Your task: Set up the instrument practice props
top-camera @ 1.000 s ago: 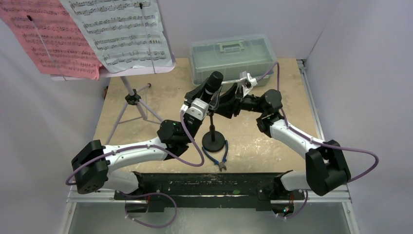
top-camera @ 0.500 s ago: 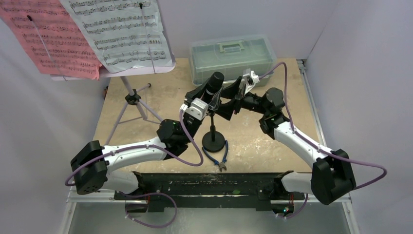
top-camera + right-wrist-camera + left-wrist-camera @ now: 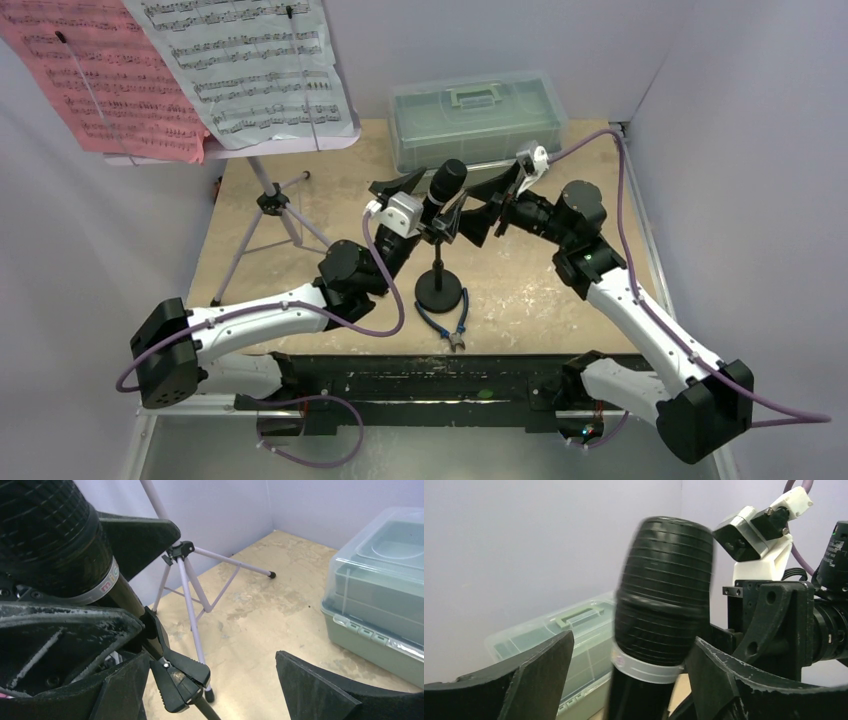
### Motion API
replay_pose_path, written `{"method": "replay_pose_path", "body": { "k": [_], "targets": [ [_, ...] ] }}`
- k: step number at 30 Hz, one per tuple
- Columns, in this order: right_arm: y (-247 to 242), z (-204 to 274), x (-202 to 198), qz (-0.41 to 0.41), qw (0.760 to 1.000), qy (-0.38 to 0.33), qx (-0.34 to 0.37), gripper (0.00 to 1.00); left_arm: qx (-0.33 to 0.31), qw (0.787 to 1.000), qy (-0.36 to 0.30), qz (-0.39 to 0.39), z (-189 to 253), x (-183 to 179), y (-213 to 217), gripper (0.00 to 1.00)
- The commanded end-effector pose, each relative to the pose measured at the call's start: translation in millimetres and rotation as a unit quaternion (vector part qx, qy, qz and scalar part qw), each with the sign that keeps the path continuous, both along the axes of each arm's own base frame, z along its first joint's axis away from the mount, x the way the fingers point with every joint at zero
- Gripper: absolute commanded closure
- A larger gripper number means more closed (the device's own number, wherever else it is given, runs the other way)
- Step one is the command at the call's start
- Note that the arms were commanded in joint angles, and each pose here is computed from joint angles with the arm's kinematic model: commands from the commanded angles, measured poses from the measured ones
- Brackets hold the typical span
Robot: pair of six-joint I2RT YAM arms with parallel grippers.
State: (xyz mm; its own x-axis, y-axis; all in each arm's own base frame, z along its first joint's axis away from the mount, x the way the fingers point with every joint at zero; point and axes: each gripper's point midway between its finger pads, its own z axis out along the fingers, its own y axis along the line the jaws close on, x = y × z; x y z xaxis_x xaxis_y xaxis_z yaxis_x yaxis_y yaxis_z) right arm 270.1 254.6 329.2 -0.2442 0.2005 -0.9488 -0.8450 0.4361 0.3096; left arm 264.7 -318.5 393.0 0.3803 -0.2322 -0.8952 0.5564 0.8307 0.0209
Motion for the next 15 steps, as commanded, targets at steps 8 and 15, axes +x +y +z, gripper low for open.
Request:
{"method": "replay_pose_path", "body": {
  "k": [8,15],
  "targets": [
    [-31,12,-16,-0.067,0.997,0.001,-0.035,0.01,-0.027,0.997,0.043,-0.052,26,-25,19,0.11],
    [-62,26,-14,-0.158,0.986,0.019,-0.048,0.01,-0.04,0.989,0.08,-0.121,46,-54,29,0.11]
  ]
}}
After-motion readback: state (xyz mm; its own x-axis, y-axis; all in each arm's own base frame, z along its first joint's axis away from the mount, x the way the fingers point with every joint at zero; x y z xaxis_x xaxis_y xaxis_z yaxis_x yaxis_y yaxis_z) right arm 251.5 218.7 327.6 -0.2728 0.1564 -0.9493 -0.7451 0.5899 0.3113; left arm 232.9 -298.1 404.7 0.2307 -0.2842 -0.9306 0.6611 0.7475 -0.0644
